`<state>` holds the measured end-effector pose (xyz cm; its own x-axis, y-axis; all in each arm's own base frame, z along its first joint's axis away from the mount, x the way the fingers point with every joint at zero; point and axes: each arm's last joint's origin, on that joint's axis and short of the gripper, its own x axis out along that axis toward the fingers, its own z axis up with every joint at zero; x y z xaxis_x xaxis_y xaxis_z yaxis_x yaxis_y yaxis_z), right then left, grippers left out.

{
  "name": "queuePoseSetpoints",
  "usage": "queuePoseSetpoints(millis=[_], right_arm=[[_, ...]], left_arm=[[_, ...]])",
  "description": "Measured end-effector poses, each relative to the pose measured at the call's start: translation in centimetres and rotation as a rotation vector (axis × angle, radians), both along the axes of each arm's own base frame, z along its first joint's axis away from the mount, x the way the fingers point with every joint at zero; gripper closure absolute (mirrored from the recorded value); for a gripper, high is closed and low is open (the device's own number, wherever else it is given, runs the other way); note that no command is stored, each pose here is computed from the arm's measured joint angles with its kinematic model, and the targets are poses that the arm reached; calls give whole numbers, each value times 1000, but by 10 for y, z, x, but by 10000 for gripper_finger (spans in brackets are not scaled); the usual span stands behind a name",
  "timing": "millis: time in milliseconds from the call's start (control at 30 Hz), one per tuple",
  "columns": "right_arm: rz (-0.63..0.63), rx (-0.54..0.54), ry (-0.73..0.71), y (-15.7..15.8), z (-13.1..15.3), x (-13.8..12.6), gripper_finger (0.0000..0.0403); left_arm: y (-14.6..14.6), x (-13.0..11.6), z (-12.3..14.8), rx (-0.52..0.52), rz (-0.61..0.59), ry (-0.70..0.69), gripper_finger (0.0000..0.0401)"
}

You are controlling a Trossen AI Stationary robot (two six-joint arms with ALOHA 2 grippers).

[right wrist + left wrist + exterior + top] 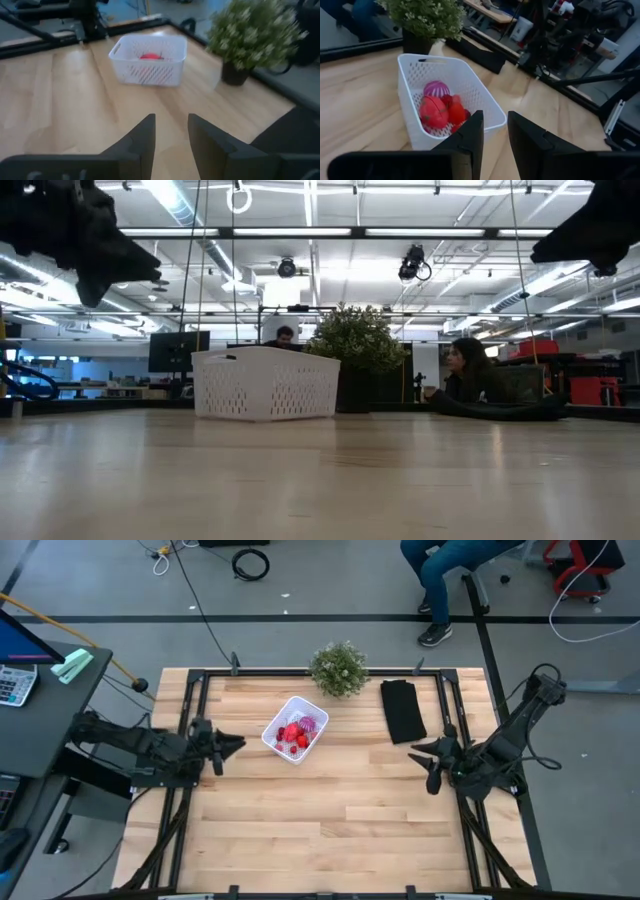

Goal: Pick and placing Produce into tupperware
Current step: Return to Home Position

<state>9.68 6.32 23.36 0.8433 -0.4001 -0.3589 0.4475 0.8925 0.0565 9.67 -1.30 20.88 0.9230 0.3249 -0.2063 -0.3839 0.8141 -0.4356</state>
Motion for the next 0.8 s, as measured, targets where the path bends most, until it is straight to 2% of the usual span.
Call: queuePoseSetpoints(millis=[100,200,500,667,800], right_arm=[[-14,-41,-16,-3,1,-2,280],[-9,-30,-32,-6,3,-5,280],[9,5,-106,-21,15,-20,280],[-21,-2,-164,-27,17,-24,280],[73,34,-153,-17,1,-16,280]], left_arm=[[-2,4,-15,-4,-4,-14,307],[-2,6,-25,-12,-4,-39,311],[-3,7,-25,9,-8,-40,313],[-3,7,-25,8,-8,-42,306],[-3,7,-24,-49,2,-74,306]])
